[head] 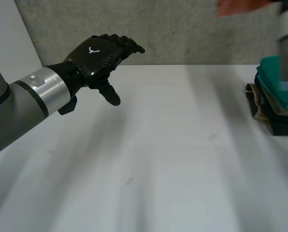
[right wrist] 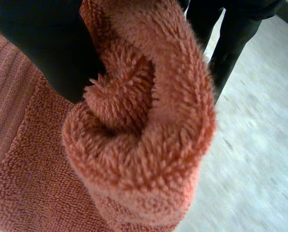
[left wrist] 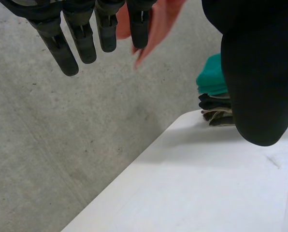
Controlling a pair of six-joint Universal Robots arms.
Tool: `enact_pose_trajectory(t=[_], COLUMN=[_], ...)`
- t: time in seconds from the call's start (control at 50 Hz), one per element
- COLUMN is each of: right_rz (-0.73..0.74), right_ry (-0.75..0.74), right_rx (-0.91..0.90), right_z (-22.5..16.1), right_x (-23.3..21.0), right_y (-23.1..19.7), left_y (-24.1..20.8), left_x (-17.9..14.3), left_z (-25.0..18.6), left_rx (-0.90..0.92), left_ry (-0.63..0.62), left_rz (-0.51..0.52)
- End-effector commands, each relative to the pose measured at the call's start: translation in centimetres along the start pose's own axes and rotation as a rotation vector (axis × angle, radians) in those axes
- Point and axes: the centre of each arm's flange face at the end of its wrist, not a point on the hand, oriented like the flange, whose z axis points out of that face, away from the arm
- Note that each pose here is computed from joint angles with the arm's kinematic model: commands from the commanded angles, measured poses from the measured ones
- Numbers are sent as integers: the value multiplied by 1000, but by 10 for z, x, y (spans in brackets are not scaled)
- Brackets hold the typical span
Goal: Fold the laundry.
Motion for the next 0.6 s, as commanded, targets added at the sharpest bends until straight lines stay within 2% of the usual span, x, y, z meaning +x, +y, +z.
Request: enact_pose_trajectory(t=[0.02, 0.16, 0.24, 0.36, 0.6], right_rz=[36, 48, -12, -59, -37], right_ry=[-18, -94, -90, -111, -124], right_rx=[-104, -310, -402, -444, -459], right_z=[-34, -111, -148, -160, -145], right_x=[99, 137, 154, 162, 160], right_y=[91, 194, 227, 231, 210], left_y=[2, 7, 11, 15, 15], left_x=[6, 9, 14, 24, 25], left_z=[0, 1, 3, 3, 1], left_rx=[-7, -18, -28, -41, -50], left_ry=[16, 24, 39, 60, 49], left_rz=[-1, -10, -15, -17, -19])
